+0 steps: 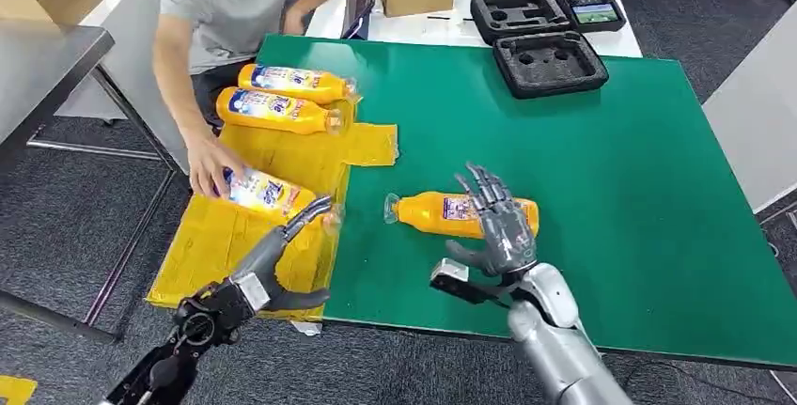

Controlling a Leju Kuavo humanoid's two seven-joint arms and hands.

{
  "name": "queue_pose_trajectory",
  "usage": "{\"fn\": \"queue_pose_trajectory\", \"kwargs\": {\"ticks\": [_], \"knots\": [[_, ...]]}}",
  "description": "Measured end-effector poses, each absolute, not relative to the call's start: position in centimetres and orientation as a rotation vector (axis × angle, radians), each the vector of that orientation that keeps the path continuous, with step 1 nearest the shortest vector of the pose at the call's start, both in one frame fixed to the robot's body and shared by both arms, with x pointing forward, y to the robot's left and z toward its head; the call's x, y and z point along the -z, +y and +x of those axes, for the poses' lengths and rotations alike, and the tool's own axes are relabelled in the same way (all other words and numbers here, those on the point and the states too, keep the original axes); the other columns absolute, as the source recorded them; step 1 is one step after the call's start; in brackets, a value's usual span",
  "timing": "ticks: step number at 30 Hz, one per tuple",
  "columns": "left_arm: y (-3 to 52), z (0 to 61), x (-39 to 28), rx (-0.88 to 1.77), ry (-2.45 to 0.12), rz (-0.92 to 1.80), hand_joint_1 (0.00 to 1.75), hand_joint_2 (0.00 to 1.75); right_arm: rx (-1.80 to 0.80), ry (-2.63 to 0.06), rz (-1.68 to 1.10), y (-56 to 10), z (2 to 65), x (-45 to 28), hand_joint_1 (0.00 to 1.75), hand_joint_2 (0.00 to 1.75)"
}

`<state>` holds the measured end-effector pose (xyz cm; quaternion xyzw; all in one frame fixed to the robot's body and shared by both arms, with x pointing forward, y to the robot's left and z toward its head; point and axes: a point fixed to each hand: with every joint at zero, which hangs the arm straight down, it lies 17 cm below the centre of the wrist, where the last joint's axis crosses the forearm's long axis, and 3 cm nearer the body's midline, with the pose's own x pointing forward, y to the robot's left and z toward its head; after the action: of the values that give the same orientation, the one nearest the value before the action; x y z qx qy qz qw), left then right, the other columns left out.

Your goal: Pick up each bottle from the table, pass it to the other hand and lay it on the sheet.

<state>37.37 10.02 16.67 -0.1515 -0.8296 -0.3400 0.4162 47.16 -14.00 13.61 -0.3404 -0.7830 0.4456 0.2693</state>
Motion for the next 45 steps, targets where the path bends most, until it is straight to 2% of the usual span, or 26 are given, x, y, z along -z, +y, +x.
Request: {"fn": "queue_pose_trajectory", "kwargs": {"ticks": [4, 13, 22, 37, 45], "knots": [[8.8, 37.0, -18.5, 0.725, -2.119, -0.457, 0.0, 1.75, -1.194, -2.051, -0.929, -16.4, 48.5, -13.4, 0.0, 1.75], [8.2, 36.9, -19.7, 0.64, -2.139, -0.508, 0.0, 1.75, -1.213, -1.979, -0.975, -18.3, 49.4, -12.6, 0.0, 1.75], [7.4, 37.2, -20.9, 0.624, -2.156, -0.543, 0.0, 1.75, -1.251, -1.784, -0.87, -21.5, 51.1, -9.0, 0.0, 1.75], [6.7, 37.5, -21.3, 0.638, -2.161, -0.549, 0.0, 1.75, -1.293, -1.68, -0.789, -22.1, 51.2, -6.2, 0.0, 1.75], [6.2, 37.4, -21.1, 0.658, -2.151, -0.562, 0.0, 1.75, -1.393, -1.534, -0.738, -22.1, 51.5, -3.5, 0.0, 1.75]]}}
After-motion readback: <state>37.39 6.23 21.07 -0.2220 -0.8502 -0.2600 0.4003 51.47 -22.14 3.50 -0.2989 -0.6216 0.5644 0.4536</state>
